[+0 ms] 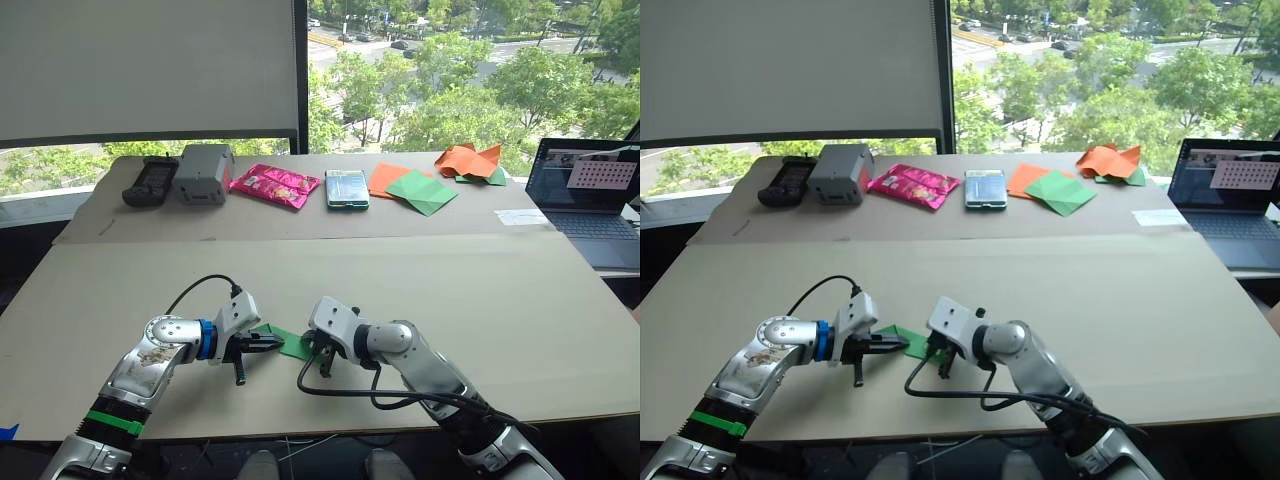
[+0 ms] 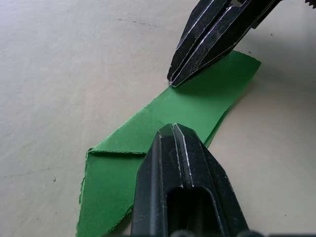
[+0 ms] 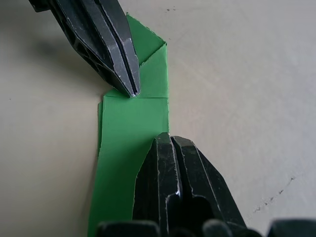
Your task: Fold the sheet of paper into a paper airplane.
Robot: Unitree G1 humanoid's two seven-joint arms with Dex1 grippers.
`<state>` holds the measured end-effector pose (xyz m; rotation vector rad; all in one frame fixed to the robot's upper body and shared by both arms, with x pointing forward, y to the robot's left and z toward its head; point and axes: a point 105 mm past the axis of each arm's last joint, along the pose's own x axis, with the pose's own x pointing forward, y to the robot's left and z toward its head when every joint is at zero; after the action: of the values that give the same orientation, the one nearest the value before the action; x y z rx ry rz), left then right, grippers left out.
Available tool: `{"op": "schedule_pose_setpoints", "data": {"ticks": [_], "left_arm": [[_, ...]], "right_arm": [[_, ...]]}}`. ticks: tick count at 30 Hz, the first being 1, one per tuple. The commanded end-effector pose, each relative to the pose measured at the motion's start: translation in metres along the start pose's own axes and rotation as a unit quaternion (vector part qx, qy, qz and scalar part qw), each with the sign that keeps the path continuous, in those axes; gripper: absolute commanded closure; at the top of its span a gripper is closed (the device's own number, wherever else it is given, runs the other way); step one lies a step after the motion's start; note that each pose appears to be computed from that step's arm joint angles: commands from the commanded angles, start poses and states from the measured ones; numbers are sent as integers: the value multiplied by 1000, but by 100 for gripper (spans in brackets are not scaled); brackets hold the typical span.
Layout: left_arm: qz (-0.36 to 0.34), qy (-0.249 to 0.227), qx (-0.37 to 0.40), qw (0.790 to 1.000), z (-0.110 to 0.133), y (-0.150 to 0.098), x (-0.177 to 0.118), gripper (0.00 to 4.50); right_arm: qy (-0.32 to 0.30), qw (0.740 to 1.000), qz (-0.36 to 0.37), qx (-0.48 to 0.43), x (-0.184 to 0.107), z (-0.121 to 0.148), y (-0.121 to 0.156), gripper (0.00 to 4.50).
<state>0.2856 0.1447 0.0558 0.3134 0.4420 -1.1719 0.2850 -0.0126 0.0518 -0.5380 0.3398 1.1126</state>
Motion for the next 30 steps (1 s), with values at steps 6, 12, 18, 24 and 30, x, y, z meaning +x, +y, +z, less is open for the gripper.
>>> {"op": "schedule_pose_setpoints", "data": {"ticks": [6, 12, 18, 24, 30], "left_arm": [[5, 16, -2, 1000, -7, 2, 0, 450], [6, 15, -2, 1000, -6, 3, 1, 450], [5, 16, 2, 1000, -7, 3, 2, 450], [3, 13, 5, 1000, -4, 4, 3, 450], [4, 12, 6, 1000, -3, 5, 3, 450]], "right_arm": [[107, 992, 3, 59, -18, -60, 10, 449], [129, 989, -5, 77, -35, -76, 14, 449], [132, 987, -14, 88, -47, -79, 12, 449], [69, 993, -36, 86, -49, -47, -4, 449], [-54, 995, -58, 62, -59, 11, -22, 449]]}}
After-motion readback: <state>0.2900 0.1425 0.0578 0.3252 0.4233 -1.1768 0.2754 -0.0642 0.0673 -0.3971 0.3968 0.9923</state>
